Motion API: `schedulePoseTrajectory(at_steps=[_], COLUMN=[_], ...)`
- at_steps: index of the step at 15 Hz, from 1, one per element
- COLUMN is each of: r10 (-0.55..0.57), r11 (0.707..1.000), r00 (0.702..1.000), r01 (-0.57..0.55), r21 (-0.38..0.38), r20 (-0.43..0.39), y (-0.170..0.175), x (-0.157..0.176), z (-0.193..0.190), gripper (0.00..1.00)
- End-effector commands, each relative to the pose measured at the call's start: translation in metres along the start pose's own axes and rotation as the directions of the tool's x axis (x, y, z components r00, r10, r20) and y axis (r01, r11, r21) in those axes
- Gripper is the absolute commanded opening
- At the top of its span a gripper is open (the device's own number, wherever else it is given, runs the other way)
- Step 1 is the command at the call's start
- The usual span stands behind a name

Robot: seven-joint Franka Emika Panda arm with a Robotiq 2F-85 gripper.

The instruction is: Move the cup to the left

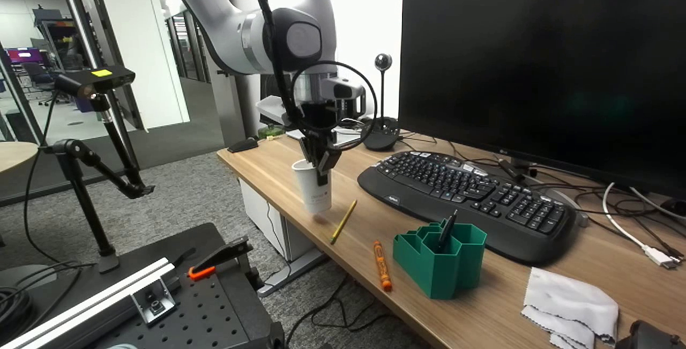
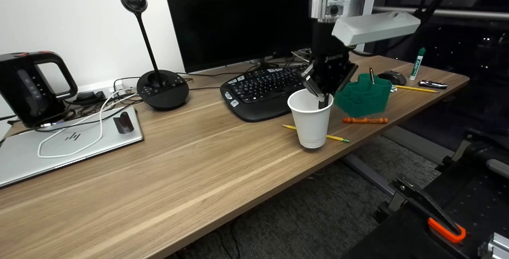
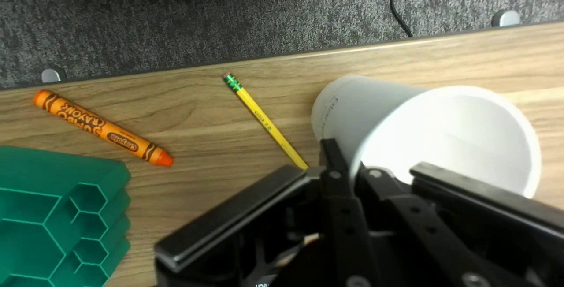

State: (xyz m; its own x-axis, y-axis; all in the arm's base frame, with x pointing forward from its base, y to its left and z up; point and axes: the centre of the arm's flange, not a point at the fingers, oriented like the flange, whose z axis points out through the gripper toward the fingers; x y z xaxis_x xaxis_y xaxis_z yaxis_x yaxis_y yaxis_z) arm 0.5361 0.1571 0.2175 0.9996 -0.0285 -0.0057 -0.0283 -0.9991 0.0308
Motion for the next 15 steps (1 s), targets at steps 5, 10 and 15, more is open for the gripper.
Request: schedulePoseTrajectory(at_steps=[5, 10, 15], r10=[-0.176, -0.226, -0.229], r11=[0.984, 0.974, 0.973], r00=[0.984, 0.974, 0.972], r01=[0.177, 0.226, 0.231], r21=[-0.013, -0.011, -0.028], r20=[0.034, 0.029, 0.044], y=[-0.001, -0.004, -0.004], x=[0.023, 0.031, 0.027], z=[0.019, 0.021, 0.009], gripper=[0.01, 0.27, 0.56])
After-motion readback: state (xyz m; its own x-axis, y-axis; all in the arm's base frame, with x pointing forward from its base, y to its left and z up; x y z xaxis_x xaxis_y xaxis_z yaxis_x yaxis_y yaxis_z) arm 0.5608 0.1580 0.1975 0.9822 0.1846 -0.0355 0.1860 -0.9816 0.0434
